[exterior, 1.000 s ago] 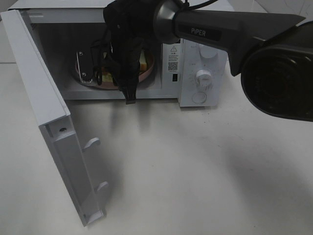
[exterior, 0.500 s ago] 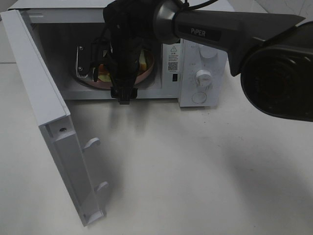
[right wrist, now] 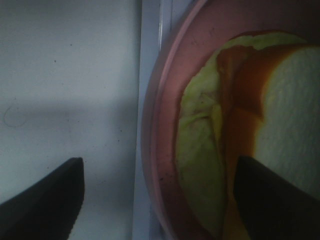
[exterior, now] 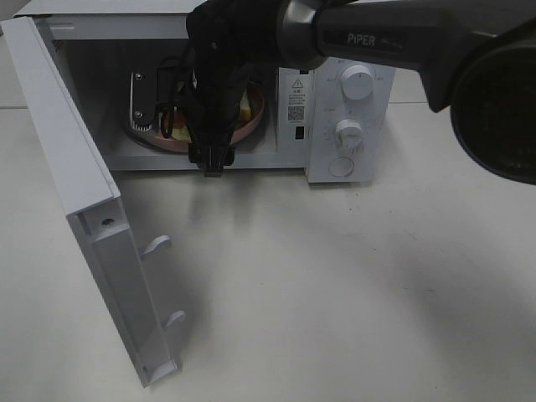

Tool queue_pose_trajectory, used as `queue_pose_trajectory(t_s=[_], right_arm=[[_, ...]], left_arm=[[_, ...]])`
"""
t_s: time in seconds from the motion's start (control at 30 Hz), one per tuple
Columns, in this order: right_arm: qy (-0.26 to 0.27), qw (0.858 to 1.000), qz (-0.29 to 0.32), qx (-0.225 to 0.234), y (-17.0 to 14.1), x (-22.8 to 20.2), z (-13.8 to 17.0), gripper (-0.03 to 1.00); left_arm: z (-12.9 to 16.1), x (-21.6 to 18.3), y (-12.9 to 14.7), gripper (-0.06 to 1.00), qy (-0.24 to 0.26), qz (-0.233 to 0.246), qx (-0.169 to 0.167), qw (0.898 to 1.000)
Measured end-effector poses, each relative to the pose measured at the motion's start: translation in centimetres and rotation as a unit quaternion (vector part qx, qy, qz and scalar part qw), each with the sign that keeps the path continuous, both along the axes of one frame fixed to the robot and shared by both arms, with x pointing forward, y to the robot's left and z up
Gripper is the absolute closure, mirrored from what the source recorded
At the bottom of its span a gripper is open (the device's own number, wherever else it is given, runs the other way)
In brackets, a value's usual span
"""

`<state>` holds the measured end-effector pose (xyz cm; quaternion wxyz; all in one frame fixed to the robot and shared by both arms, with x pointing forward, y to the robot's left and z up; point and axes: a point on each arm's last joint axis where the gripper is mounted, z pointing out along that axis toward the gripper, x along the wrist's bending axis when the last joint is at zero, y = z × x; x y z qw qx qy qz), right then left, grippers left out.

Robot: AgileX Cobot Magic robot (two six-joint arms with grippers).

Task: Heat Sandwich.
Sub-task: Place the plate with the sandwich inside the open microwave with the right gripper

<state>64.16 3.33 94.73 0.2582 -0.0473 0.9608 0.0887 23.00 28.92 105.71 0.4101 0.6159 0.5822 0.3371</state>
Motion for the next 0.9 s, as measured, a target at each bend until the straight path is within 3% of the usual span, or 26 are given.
queue_pose_trajectory(t_s=[0.27, 0.53, 0.9], right_arm=[[-0.029, 0.999, 0.023, 0.013, -0.7, -1.1, 0.2, 0.2], [-0.067, 0.994, 0.063, 0.055, -2.2, -4.2, 1.0, 0.2], [-0.05, 0.996, 0.067, 0.044, -4.8, -7.3, 1.3, 0.2]], left_arm=[[0.0, 0.0, 0.0, -0.02, 0.0, 0.0, 0.0, 1.0], [0.0, 0.0, 0.0, -0.02, 0.0, 0.0, 0.0, 1.0], [0.0, 0.0, 0.0, -0.02, 0.0, 0.0, 0.0, 1.0]])
